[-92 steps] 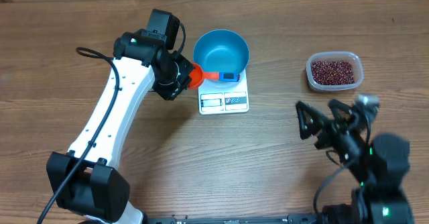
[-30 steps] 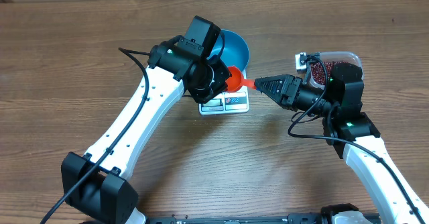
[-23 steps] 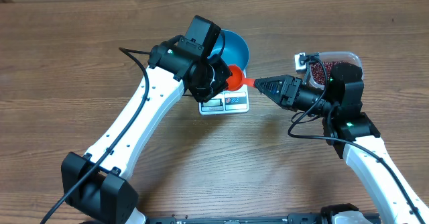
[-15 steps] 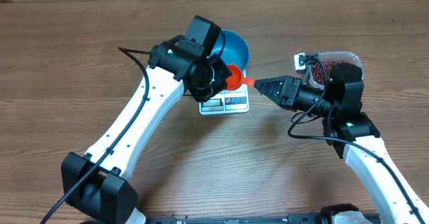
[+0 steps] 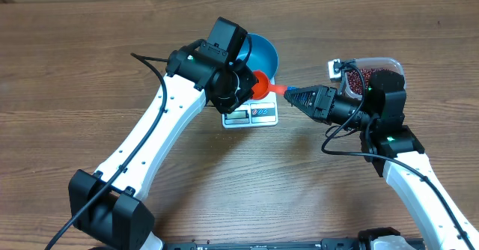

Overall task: Scoop item into bowl and weigh 150g on scale
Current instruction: 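Close the right gripper on the blue handle, holding with both grippers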

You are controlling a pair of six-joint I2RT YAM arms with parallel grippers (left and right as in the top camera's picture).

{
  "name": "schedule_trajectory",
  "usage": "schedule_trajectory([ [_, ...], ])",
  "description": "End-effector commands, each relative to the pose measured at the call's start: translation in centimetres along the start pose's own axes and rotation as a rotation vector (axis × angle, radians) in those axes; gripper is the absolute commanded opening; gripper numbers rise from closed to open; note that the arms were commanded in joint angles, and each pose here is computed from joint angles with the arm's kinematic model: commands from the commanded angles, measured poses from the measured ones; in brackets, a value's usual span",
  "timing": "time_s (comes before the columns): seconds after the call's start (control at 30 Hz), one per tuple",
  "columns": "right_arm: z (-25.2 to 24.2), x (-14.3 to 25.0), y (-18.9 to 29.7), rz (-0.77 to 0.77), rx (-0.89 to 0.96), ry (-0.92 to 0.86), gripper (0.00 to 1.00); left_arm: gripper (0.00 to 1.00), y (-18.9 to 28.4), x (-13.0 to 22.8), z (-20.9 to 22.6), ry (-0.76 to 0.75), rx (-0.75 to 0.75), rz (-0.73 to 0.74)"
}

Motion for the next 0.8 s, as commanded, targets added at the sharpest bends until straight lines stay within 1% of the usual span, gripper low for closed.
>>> schedule_trajectory([
  [0.0, 0.55, -0.36, -0.06, 0.002, -0.018, 0.019, 0.24, 0.04, 0.83, 0.81, -0.7, 0.014, 0.028, -0.026],
  [0.17, 0.55, -0.36, -0.06, 0.002, -0.018, 0.019, 0.24, 0.04, 0.68, 1.33, -0.74, 0.001, 0.023, -0.036],
  [0.27, 0.55, -0.36, -0.06, 0.002, -0.018, 0.019, 0.2, 0.04, 0.68, 1.33, -0.74, 0.001, 0.023, -0.036],
  [0.5, 0.57, -0.33, -0.06, 0.004, -0.02, 0.019, 0.19, 0.04, 0.69, 1.22, -0.73, 0.018, 0.022, -0.044],
  [0.63, 0.58, -0.34, -0.06, 0.004, -0.021, 0.02, 0.16, 0.04, 0.69, 1.22, -0.73, 0.024, 0.023, -0.043],
  [0.77, 0.56, -0.33, -0.07, 0.004, -0.02, 0.019, 0.09, 0.04, 0.69, 1.21, -0.74, 0.024, 0.023, -0.044],
])
Point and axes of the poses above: each gripper's point midway between its finger pads, its own y axis back along the fingers, its own z axis along the line the jaws close on, x = y × z, the point moved 6 cm from there along y, back along the fingers, and after that the axes turned 12 degrees about y, right-handed, at the moved point
